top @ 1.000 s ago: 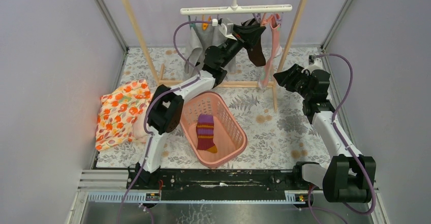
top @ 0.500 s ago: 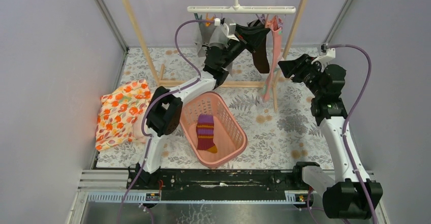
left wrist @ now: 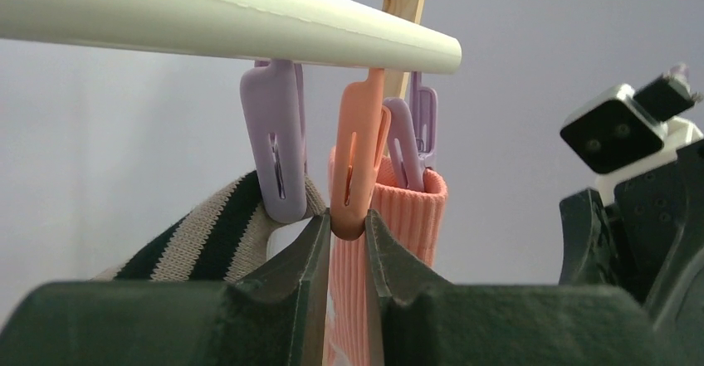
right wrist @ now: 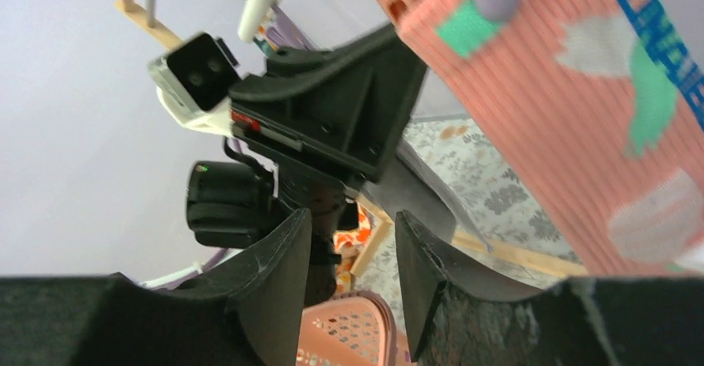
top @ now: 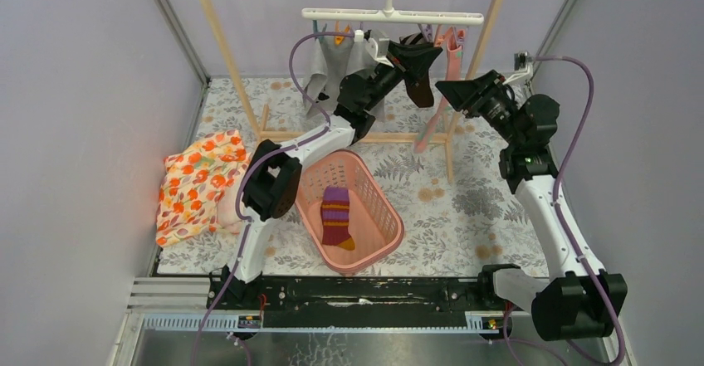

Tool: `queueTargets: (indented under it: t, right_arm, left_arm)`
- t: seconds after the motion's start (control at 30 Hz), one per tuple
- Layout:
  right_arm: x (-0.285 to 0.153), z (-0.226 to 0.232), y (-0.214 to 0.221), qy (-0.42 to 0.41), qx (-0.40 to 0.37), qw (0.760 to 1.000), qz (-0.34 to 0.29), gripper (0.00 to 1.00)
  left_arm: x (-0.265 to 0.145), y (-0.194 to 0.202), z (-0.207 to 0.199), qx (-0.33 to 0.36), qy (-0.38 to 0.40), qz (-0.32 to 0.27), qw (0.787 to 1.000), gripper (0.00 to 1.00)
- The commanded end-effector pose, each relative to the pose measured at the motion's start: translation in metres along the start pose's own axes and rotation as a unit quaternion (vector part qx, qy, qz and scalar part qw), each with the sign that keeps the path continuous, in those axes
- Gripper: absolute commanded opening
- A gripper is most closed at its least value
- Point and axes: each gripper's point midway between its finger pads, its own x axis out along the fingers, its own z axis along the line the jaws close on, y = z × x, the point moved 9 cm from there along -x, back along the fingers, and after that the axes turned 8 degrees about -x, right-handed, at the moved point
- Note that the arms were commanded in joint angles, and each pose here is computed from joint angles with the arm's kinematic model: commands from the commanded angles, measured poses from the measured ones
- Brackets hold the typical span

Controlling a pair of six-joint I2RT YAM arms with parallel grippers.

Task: Clip the socks to the hanger
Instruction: Open the clamp at the hanger.

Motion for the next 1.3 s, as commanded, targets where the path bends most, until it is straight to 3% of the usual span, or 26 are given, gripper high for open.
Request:
queueTargets:
  t: [0.0,0.5,0.8,1.0,1.27]
  right_arm:
    - [0.015,0.029,-0.036,-0.07,-0.025,0.996,-0.049,0.48]
    - [0.08,-0.009,-0.07,-0.008,-0.076,0.996,-0.051,0.48]
    - [0.086,-0.015,-0.08,0.03,-0.108,0.993,-0.043,0.51]
    - [0.081,-0.016,-0.082,0.062,-0.12,0.99,-0.047,0.59]
    - [0.096,-0.001,-0.072,0.093,-0.149,0.984,-0.027,0.6]
  left_arm:
    - [0.005,-0.005,-0.004,0.009,0.016,-0.013,1.0,0.07]
    - [-0.017,-0.015,-0.017,0.02,0.016,-0.004,1.0,0.07]
    - [-0.016,-0.02,-0.023,0.007,0.03,-0.008,0.999,0.07]
    - [-0.018,-0.019,-0.025,0.0,0.032,-0.009,0.999,0.07]
    - [-0.017,-0.014,-0.025,0.018,0.019,-0.007,1.0,0.07]
